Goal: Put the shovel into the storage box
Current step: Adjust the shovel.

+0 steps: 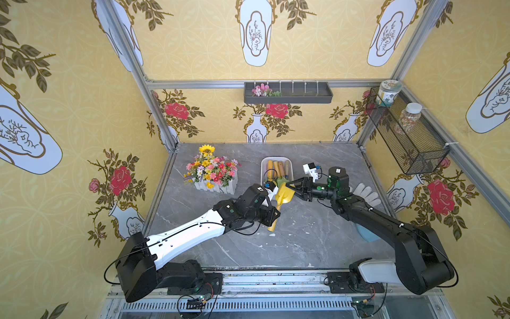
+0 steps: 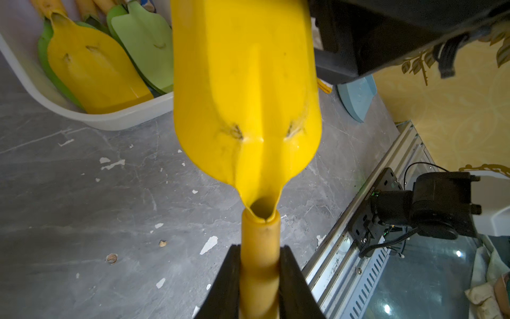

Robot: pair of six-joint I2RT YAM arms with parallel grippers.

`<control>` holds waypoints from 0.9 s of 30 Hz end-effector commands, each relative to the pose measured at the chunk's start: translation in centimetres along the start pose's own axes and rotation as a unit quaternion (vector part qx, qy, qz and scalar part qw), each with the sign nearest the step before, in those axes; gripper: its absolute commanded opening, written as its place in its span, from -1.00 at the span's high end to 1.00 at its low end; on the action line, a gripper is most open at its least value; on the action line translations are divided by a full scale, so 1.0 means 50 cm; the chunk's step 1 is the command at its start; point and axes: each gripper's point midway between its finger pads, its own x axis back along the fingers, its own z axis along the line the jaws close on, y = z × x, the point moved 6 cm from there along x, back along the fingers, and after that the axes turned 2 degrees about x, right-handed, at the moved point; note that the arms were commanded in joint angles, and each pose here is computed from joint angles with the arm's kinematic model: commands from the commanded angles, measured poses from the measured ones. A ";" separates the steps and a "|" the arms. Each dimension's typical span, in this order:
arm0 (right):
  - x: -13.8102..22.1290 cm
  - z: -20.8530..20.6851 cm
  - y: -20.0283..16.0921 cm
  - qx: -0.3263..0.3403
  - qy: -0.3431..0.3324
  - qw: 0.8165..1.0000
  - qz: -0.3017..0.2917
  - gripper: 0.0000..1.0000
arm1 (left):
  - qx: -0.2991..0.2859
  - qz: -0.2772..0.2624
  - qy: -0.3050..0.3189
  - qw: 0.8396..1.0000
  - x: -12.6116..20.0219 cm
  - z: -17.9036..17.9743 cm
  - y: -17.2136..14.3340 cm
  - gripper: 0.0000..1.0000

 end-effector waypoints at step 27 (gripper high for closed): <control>0.093 0.082 0.096 0.062 0.121 0.976 -0.170 1.00 | 0.182 -0.180 -0.086 0.963 0.117 0.088 0.034 -0.46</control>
